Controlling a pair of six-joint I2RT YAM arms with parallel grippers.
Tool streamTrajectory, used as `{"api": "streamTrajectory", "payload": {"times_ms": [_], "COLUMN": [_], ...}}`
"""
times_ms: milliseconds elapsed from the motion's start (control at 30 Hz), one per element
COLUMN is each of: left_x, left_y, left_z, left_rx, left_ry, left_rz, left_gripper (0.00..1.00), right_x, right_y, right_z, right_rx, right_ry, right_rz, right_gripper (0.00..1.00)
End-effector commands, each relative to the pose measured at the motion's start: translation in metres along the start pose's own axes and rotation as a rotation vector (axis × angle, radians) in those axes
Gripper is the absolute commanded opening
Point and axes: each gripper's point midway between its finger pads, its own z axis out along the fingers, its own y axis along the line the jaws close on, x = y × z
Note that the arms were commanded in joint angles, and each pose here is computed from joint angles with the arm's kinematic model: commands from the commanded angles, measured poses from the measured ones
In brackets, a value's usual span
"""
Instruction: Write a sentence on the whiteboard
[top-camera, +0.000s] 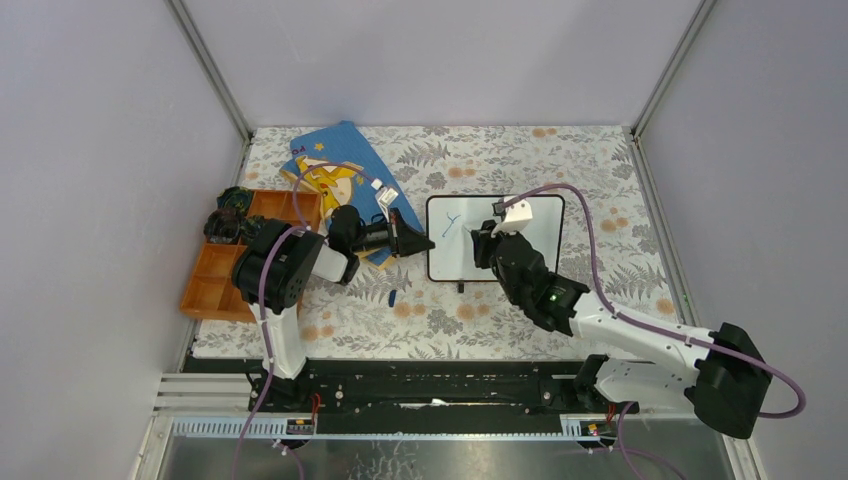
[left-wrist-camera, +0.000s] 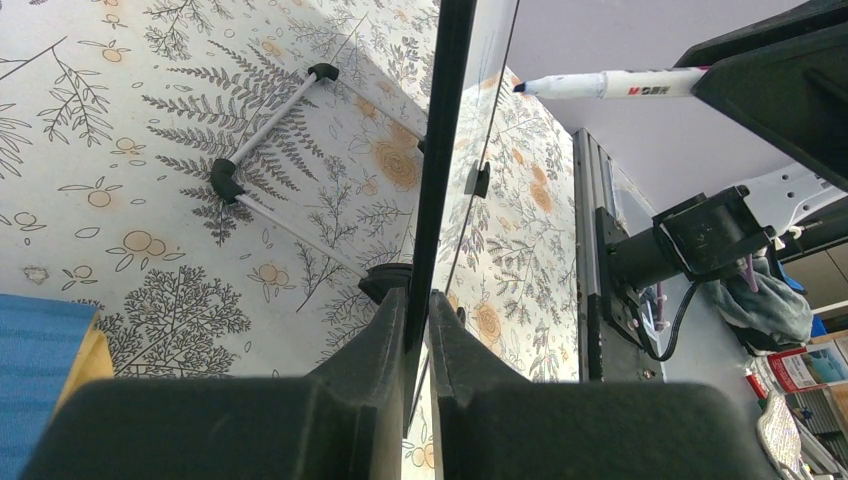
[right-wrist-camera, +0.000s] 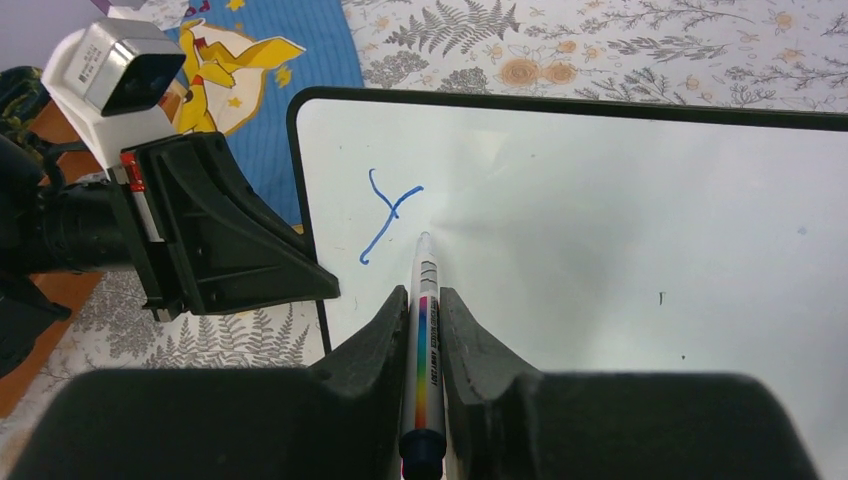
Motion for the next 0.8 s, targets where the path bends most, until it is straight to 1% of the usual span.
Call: {"api": "streamTrajectory", "payload": {"times_ms": [0, 300, 767], "left_x": [0.005, 0.006, 0.006], "left_y": [0.0, 0.0, 0.0], "left_z": [-0.001, -0.001, -0.001], "left_rx": [-0.011, -0.012, -0.012], "left_ry": [0.011, 0.015, 0.016], "left_rz": [0.006, 0.008, 0.009], "left_gripper": [0.0, 0.0, 0.0], "right_x": [-0.024, -0.022, 0.0], "right_y": [0.011, 0.014, 0.006], "right_z": [0.007, 0.016, 0.016], "right_rx": [-0.021, -0.009, 0.015], "right_ry": [-0.062, -0.055, 0.014], "right_rz": [0.025, 0.009, -0.03], "right_gripper": [0.0, 0.0, 0.0]}}
